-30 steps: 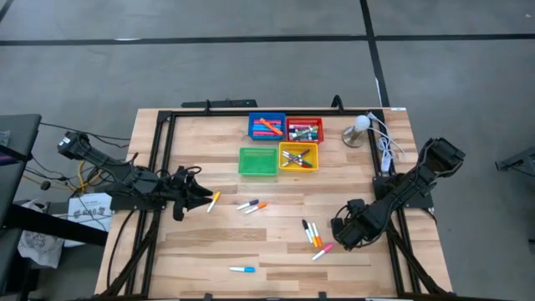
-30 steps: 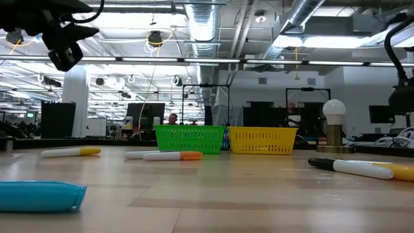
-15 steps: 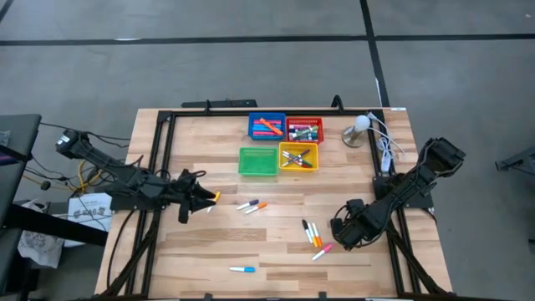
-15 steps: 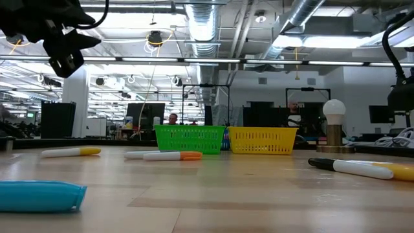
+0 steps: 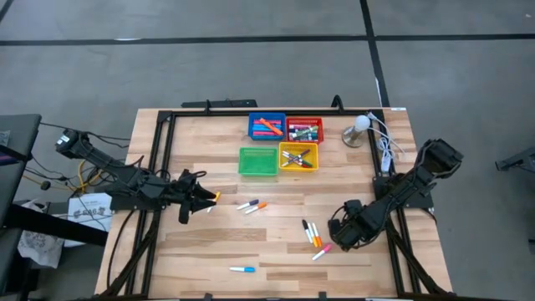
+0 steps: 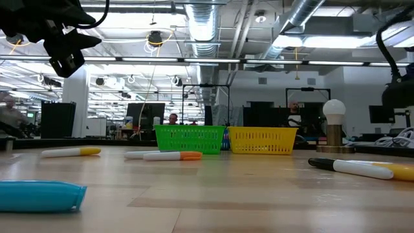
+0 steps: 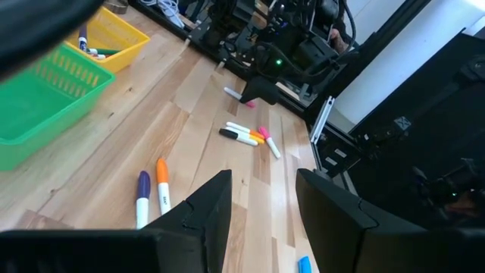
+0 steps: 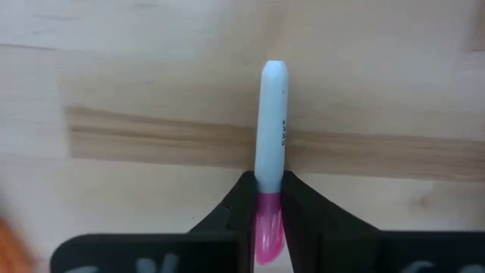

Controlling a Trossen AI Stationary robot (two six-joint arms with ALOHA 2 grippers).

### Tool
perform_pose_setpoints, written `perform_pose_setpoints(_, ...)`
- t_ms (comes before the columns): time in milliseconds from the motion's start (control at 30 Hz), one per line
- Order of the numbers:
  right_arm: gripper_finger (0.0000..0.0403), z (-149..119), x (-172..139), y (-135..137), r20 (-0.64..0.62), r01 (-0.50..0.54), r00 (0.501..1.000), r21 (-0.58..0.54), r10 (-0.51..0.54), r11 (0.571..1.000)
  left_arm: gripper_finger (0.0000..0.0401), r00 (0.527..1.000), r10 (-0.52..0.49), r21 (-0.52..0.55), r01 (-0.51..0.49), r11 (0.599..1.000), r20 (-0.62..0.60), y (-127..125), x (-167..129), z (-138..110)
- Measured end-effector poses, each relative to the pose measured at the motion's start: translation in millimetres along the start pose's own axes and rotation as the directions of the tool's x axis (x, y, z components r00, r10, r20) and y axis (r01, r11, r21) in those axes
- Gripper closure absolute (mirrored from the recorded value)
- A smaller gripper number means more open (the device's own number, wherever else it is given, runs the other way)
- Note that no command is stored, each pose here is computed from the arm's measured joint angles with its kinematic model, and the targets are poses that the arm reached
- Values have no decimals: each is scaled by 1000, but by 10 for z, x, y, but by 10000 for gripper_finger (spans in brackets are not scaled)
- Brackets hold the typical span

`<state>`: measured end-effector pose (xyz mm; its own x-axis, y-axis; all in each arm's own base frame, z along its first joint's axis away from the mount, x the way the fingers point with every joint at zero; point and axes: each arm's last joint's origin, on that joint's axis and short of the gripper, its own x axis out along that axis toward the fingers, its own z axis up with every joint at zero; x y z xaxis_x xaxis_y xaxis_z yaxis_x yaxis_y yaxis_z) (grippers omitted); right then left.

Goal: Pick & Place Markers
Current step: Put the pink mini marker into the green bin

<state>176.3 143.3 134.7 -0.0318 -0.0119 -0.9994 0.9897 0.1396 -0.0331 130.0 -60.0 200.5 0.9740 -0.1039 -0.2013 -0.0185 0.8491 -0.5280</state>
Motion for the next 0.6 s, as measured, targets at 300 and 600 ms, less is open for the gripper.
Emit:
perform_pose_setpoints(300, 371, -5, -89, 189, 65, -182, 981, -3, 181, 983, 254, 1000, 0, 3, 0, 1000, 1, 0, 0, 1)
perform_pose_setpoints(600, 369, 153, -206, 385, 132, -253, 957, -64, 260, 965, 254, 1000, -1, 3, 1, 1000, 0, -1, 0, 0)
